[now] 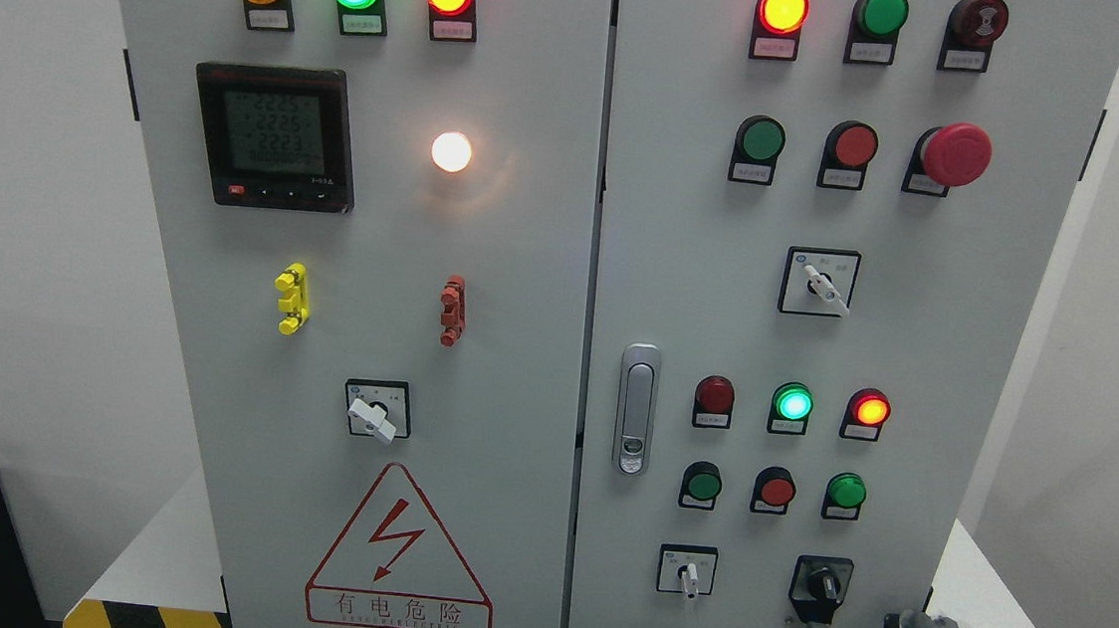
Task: Flip black knob to close circuit
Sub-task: 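Release the knob and lower the right hand away from the cabinet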
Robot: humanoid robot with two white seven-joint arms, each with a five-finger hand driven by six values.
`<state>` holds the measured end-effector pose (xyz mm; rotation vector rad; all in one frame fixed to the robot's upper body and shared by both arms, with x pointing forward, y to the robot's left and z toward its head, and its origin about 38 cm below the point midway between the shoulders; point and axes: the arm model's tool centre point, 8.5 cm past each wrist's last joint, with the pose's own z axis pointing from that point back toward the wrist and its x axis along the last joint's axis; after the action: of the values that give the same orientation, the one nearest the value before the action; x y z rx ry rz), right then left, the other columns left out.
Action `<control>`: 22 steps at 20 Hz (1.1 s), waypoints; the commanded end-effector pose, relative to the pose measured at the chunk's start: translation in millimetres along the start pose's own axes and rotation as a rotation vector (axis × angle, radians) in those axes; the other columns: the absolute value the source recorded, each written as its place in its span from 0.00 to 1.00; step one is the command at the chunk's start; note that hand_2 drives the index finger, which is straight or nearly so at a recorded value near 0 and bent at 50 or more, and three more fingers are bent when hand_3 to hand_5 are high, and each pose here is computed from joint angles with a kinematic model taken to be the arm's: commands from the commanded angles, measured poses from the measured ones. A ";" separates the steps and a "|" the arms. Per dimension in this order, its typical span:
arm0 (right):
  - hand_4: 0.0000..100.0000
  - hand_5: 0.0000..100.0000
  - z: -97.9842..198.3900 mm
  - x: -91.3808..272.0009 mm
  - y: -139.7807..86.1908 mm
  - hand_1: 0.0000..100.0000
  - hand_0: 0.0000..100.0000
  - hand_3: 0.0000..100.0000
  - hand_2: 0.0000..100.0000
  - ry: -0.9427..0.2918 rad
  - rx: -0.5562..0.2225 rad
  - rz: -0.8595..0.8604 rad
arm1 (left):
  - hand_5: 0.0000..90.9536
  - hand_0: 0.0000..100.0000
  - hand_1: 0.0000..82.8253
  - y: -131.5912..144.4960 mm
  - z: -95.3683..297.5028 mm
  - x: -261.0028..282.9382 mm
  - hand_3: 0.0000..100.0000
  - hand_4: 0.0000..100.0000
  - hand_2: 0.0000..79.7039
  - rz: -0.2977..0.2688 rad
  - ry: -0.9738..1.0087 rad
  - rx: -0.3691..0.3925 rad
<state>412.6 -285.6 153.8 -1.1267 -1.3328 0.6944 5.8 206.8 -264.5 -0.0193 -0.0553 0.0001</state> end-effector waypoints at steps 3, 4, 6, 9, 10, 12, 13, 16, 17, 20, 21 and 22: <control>0.78 0.85 32.6 12.6 4.7 0.09 0.00 0.99 0.81 -0.042 0.022 -0.329 | 0.00 0.00 0.00 -0.1 0.1 -10.1 0.05 0.03 0.00 0.022 0.000 0.001; 0.79 0.85 39.8 8.7 2.4 0.09 0.00 0.96 0.78 -0.052 0.025 -0.420 | 0.00 0.00 0.00 -0.1 0.1 -10.1 0.05 0.03 0.00 0.022 0.000 0.001; 0.80 0.80 54.2 1.3 -2.9 0.08 0.00 0.94 0.70 -0.089 0.043 -0.647 | 0.00 0.00 0.00 0.9 0.1 -10.1 0.05 0.03 0.00 0.022 0.000 0.002; 0.65 0.56 75.8 -12.4 -3.7 0.07 0.00 0.77 0.45 -0.104 0.117 -0.978 | 0.00 0.00 0.00 -0.1 0.1 -10.1 0.05 0.03 0.00 0.022 0.000 0.001; 0.47 0.34 83.7 -19.9 -1.6 0.07 0.00 0.57 0.29 -0.107 0.151 -1.036 | 0.00 0.00 0.00 -0.1 0.1 -10.1 0.05 0.03 0.00 0.022 0.000 0.001; 0.30 0.13 100.1 -34.1 5.7 0.05 0.00 0.35 0.14 -0.101 0.210 -1.105 | 0.00 0.00 0.00 0.9 0.1 -10.1 0.05 0.03 0.00 0.022 0.000 0.002; 0.15 0.00 108.5 -39.5 7.2 0.02 0.00 0.19 0.03 -0.109 0.227 -1.139 | 0.00 0.00 0.00 0.9 0.1 -10.1 0.05 0.03 0.00 0.022 0.000 0.002; 0.04 0.00 133.9 -51.3 11.2 0.00 0.00 0.09 0.00 -0.161 0.254 -1.245 | 0.00 0.00 0.00 -0.1 0.1 -10.1 0.05 0.03 0.00 0.022 0.000 0.001; 0.03 0.00 140.5 -55.8 12.0 0.00 0.00 0.08 0.00 -0.161 0.253 -1.261 | 0.00 0.00 0.00 -0.1 0.1 -10.1 0.05 0.03 0.00 0.022 0.000 0.001; 0.03 0.00 150.8 -69.1 9.0 0.00 0.00 0.07 0.00 -0.152 0.221 -1.268 | 0.00 0.00 0.00 0.9 0.1 -10.1 0.05 0.03 0.00 0.022 0.000 0.002; 0.03 0.00 156.1 -71.3 10.9 0.00 0.00 0.07 0.00 -0.154 0.235 -1.265 | 0.00 0.00 0.00 -0.1 0.1 -10.1 0.05 0.03 0.00 0.022 0.000 0.001; 0.03 0.00 161.0 -73.1 13.2 0.00 0.00 0.07 0.00 -0.163 0.262 -1.261 | 0.00 0.00 0.00 -0.1 0.1 -10.1 0.05 0.03 0.00 0.023 0.000 0.001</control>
<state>284.1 -283.6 93.8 0.0726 -1.6731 0.0940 5.8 206.9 -264.5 -0.0191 -0.0554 0.0001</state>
